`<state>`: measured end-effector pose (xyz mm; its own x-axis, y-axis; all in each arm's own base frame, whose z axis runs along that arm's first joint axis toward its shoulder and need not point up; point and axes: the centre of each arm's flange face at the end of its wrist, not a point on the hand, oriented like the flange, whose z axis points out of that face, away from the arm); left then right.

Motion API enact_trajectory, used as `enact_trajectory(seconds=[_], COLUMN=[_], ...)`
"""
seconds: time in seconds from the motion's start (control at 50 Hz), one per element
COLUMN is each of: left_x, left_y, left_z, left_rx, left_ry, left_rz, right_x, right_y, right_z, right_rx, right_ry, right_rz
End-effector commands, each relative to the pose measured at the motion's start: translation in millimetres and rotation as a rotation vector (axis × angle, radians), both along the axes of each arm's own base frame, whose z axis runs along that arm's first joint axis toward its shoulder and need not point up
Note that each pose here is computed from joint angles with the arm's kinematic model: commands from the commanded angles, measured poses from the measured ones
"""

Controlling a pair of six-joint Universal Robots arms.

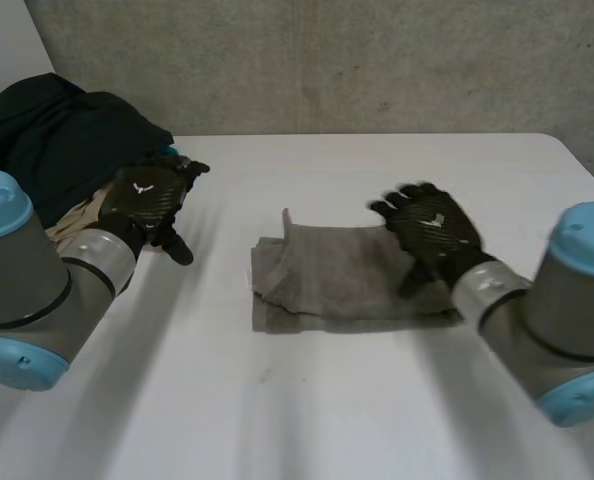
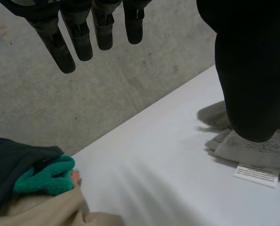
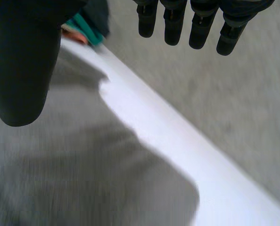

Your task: Fold the laundry.

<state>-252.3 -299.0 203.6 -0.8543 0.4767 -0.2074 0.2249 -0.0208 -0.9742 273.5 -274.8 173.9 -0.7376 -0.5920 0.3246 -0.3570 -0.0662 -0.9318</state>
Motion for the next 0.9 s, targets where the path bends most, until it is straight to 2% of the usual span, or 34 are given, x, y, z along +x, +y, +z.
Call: enact_trajectory(seconds=[0.02,0.12,0.18,0.26,0.28,0.36,0.38,0.46,0.52,0.58,0.6,0.64,0.68,0.78,0.84,0.9], left_x=[-9.3,-15.4,-15.1,-13.6,-13.3,-12.5,-12.8,-12.9,-15.0,-19.5,-20.3,-23.6,-31.2,-56.5,-77.0,-97.2], left_y=[8.1,14.0,15.0,17.6,18.2,21.5,22.4,22.0,20.3,18.0,16.8,15.4,14.3,18.5,25.9,35.9], left_z=[-5.2,-5.4,-2.2,7.2,9.2,15.6,15.6,19.3,23.7,27.2,28.3,30.3,32.9,32.7,26.6,11.8], left_rx=[0.014,0.015,0.01,-0.005,-0.008,-0.014,-0.012,-0.018,-0.029,-0.035,-0.038,-0.039,-0.035,-0.009,0.03,0.09], left_ry=[-0.005,-0.006,-0.004,0.007,0.008,0.01,0.01,0.014,0.026,0.036,0.039,0.046,0.058,0.07,0.071,0.055], left_rz=[-0.034,-0.051,-0.051,-0.046,-0.046,-0.046,-0.047,-0.038,-0.02,-0.002,0.005,0.011,0.007,-0.051,-0.106,-0.164], right_x=[-55.4,-61.2,-49.2,-13.3,-5.5,48.6,67.9,100.1,110.3,111.2,106.0,98.4,87.3,60.9,50.3,47.1], right_y=[-27.3,-42.0,-48.7,-31.4,-25.6,13.4,30.8,68.8,77.8,64.2,52.1,39.3,24.3,0.8,-8.6,-16.5], right_z=[-49.5,-50.3,-26.1,26.2,32.8,20.7,8.9,-26.8,-39.9,-37.2,-30.0,-20.9,-5.2,32.0,31.4,25.4], right_rx=[0.138,0.106,-0.039,-0.264,-0.292,-0.306,-0.283,-0.19,-0.136,-0.088,-0.06,-0.028,0.021,0.111,0.223,0.287], right_ry=[0.249,0.285,0.232,0.127,0.109,0.07,0.069,0.095,0.12,0.149,0.137,0.084,-0.04,-0.273,-0.357,-0.377], right_rz=[-0.108,-0.158,-0.204,-0.142,-0.115,0.136,0.245,0.473,0.525,0.429,0.324,0.211,0.105,0.026,0.014,0.012])
